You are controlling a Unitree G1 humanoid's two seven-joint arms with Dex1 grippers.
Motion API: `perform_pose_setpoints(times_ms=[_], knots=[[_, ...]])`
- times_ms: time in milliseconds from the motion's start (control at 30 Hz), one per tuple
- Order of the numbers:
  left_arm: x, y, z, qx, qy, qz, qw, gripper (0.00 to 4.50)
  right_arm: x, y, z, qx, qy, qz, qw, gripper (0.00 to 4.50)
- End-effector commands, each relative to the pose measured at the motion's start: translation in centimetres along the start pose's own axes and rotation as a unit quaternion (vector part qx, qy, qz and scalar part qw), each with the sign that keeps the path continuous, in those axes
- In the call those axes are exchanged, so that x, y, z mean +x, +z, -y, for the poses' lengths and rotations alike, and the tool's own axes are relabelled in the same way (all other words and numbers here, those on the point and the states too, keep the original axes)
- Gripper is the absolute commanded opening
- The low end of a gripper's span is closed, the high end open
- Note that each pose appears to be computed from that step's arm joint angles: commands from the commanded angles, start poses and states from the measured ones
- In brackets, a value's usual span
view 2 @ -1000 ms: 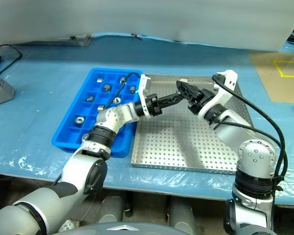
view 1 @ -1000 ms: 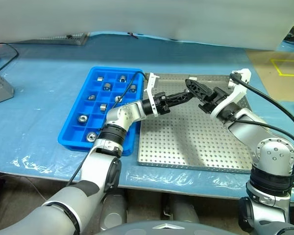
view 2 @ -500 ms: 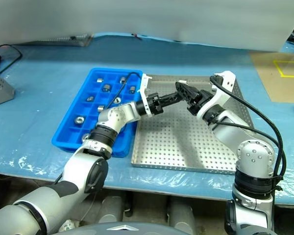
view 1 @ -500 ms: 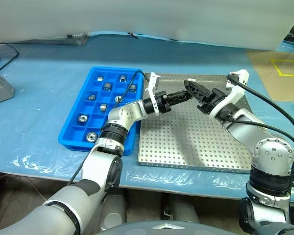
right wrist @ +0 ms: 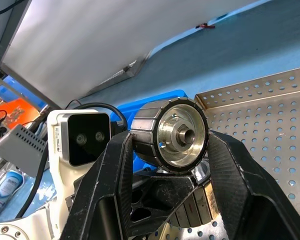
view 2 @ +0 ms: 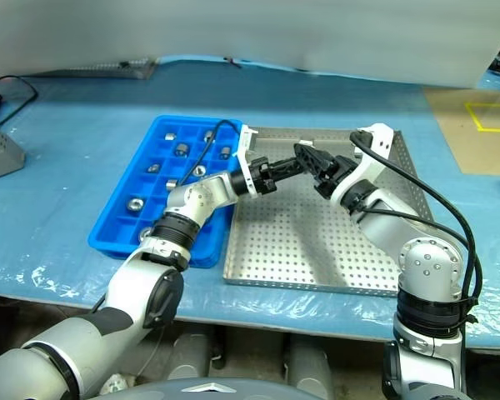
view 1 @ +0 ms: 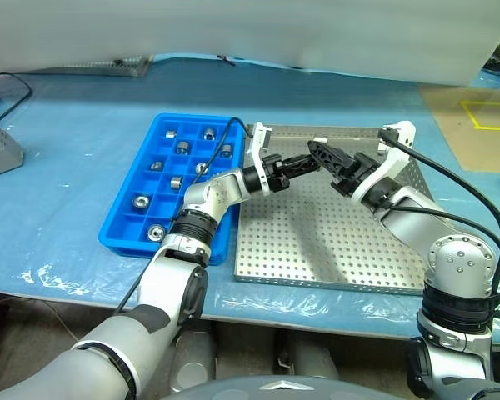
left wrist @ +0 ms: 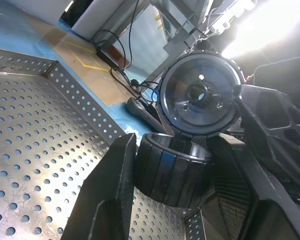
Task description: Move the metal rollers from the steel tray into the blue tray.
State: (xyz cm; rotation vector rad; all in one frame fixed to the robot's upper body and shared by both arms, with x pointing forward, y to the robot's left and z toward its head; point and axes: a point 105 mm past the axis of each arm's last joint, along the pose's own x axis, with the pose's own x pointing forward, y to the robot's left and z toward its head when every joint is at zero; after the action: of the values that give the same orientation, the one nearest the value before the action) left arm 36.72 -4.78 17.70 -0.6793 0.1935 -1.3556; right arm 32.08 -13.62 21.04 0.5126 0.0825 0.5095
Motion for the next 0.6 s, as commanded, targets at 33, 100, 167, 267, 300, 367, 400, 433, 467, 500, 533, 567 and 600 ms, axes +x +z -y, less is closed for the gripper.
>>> perform_pose_setpoints(times_ms=[33, 100, 167, 267, 300, 367, 400, 433, 467, 500, 533, 567, 600], knots=[[0.3, 1.6, 0.6, 0.037, -0.004, 0.011, 0.999, 1.85, -0.1, 0.6, -0.8, -0.008, 0.018, 0.013, 1.000, 1.78], [0.2, 1.8, 0.6, 0.041, -0.007, 0.008, 0.999, 1.85, 0.0, 0.8, -0.8, -0.006, 0.018, 0.017, 1.000, 1.78], [-0.1, 1.7, 0.8, 0.056, -0.017, -0.003, 0.998, 1.85, -0.1, 1.2, -0.6, 0.000, 0.017, 0.026, 1.000, 1.78], [-1.1, 1.6, 0.9, 0.086, -0.029, -0.026, 0.996, 1.85, -0.7, 3.1, 0.3, 0.004, 0.010, 0.060, 0.998, 1.78], [-1.7, 1.6, 0.5, 0.097, -0.021, -0.031, 0.995, 1.85, -1.1, 3.6, 0.9, -0.003, 0.002, 0.065, 0.998, 1.78], [-2.4, 1.7, 0.1, 0.109, -0.009, -0.037, 0.993, 1.85, -1.6, 4.0, 1.6, -0.012, -0.007, 0.066, 0.998, 1.78], [-2.8, 1.9, -0.3, 0.110, 0.000, -0.036, 0.993, 1.85, -1.8, 4.1, 1.9, -0.013, -0.011, 0.065, 0.998, 1.78], [-3.2, 2.0, -0.5, 0.111, 0.007, -0.037, 0.993, 1.85, -1.9, 4.1, 2.3, -0.013, -0.015, 0.065, 0.998, 1.78], [-3.6, 2.1, -0.8, 0.114, 0.014, -0.037, 0.993, 1.85, -2.1, 4.2, 2.7, -0.014, -0.020, 0.064, 0.998, 1.78], [-4.0, 2.3, -1.1, 0.115, 0.021, -0.036, 0.993, 1.85, -2.2, 4.3, 3.0, -0.015, -0.025, 0.063, 0.998, 1.78], [-4.3, 2.4, -1.4, 0.119, 0.030, -0.036, 0.992, 1.85, -2.2, 4.2, 3.4, -0.019, -0.033, 0.059, 0.998, 1.78], [-4.6, 2.5, -1.6, 0.121, 0.036, -0.035, 0.991, 1.85, -2.3, 4.1, 3.6, -0.023, -0.038, 0.056, 0.997, 1.78], [-4.8, 2.7, -1.7, 0.124, 0.041, -0.034, 0.991, 1.85, -2.2, 3.9, 3.9, -0.024, -0.042, 0.053, 0.997, 1.78]])
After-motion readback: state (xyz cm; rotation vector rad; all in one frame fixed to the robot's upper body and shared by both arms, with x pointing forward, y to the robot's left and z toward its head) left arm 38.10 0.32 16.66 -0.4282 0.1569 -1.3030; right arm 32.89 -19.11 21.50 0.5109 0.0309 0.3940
